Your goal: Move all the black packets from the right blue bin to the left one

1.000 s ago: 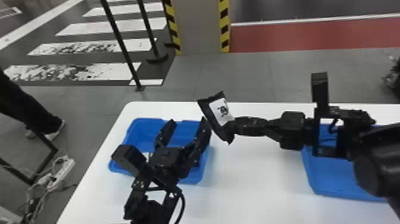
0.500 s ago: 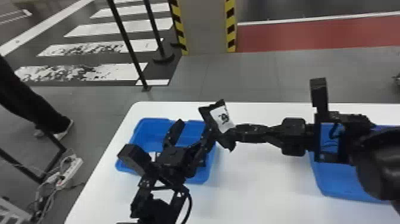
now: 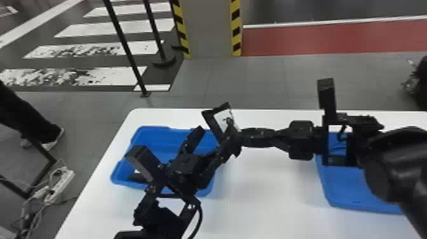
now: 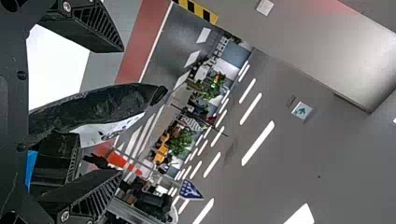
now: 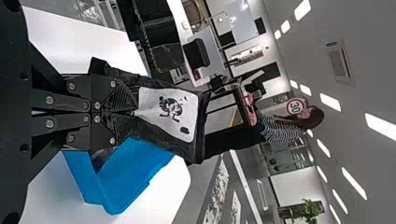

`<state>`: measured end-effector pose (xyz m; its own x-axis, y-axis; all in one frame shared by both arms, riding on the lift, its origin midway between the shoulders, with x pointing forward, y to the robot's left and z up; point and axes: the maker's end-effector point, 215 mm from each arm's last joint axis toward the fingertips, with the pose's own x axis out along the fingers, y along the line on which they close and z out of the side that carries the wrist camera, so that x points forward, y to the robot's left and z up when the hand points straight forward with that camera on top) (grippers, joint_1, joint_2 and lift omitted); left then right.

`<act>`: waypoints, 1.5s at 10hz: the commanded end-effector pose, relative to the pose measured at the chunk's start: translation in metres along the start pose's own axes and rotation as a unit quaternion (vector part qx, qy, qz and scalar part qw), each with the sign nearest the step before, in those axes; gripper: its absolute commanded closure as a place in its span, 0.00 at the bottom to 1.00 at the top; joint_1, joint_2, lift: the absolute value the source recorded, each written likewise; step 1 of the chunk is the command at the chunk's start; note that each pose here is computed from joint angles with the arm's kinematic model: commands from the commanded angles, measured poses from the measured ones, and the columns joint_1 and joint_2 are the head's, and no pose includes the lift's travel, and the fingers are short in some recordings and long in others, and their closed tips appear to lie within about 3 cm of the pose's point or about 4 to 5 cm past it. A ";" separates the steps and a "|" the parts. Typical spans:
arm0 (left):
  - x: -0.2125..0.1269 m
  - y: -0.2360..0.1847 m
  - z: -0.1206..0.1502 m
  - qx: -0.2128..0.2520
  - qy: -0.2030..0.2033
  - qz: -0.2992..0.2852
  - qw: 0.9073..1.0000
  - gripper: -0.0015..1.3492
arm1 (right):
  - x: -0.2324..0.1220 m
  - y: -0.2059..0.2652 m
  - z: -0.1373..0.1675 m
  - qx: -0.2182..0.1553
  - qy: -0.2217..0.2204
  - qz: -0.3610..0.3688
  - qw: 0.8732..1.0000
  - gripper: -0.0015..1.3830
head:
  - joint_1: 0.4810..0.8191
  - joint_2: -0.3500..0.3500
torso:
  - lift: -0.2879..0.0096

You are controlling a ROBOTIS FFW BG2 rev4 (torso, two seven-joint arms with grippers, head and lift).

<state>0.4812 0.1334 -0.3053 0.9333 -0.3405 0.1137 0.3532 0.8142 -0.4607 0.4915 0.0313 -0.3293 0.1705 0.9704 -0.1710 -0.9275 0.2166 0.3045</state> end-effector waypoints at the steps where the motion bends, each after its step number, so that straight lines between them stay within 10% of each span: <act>1: 0.000 0.002 -0.002 0.000 0.005 0.002 1.000 0.07 | 0.012 0.007 -0.007 0.008 0.006 0.014 1.000 0.87 | 0.63 0.77 | 0.60; 3: 0.003 0.001 0.000 0.004 0.004 0.000 1.000 0.08 | 0.026 0.021 -0.015 0.022 0.007 0.034 0.999 0.87 | 0.63 0.79 | 0.60; 4: 0.005 0.001 -0.003 0.010 0.011 0.000 1.000 0.25 | 0.030 0.025 -0.016 0.023 0.007 0.040 0.999 0.87 | 0.63 0.80 | 0.60; 5: 0.006 0.001 -0.003 0.011 0.013 0.001 1.000 0.76 | 0.030 0.026 -0.015 0.024 0.006 0.041 0.999 0.87 | 0.63 0.81 | 0.60; 6: 0.000 0.007 -0.005 0.029 0.043 0.010 0.999 0.90 | 0.029 0.024 -0.013 0.022 0.004 0.040 0.999 0.87 | 0.63 0.82 | 0.60; 11: -0.002 0.004 -0.005 0.036 0.064 0.001 0.997 0.90 | 0.026 0.006 0.012 0.001 -0.018 0.032 0.999 0.87 | 0.63 0.83 | 0.60; 12: -0.002 0.005 -0.001 0.039 0.058 0.003 0.998 0.90 | 0.021 0.001 0.017 -0.005 -0.034 0.027 0.999 0.77 | 0.63 0.82 | 0.60; 14: -0.008 0.025 0.018 0.067 0.033 0.028 0.997 0.90 | -0.002 -0.011 0.026 -0.006 -0.075 0.004 0.997 0.06 | 0.63 0.81 | 0.60; 15: -0.011 0.049 0.034 0.117 0.019 0.063 0.991 0.90 | -0.023 -0.020 0.024 -0.005 -0.089 -0.022 0.996 0.04 | 0.63 0.81 | 0.60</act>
<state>0.4882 0.1804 -0.3026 0.9616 -0.2733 0.0237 0.2676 0.9152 -0.3015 0.5117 0.0216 -0.3086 0.2322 0.9724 -0.0233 -0.9282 0.2287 0.2934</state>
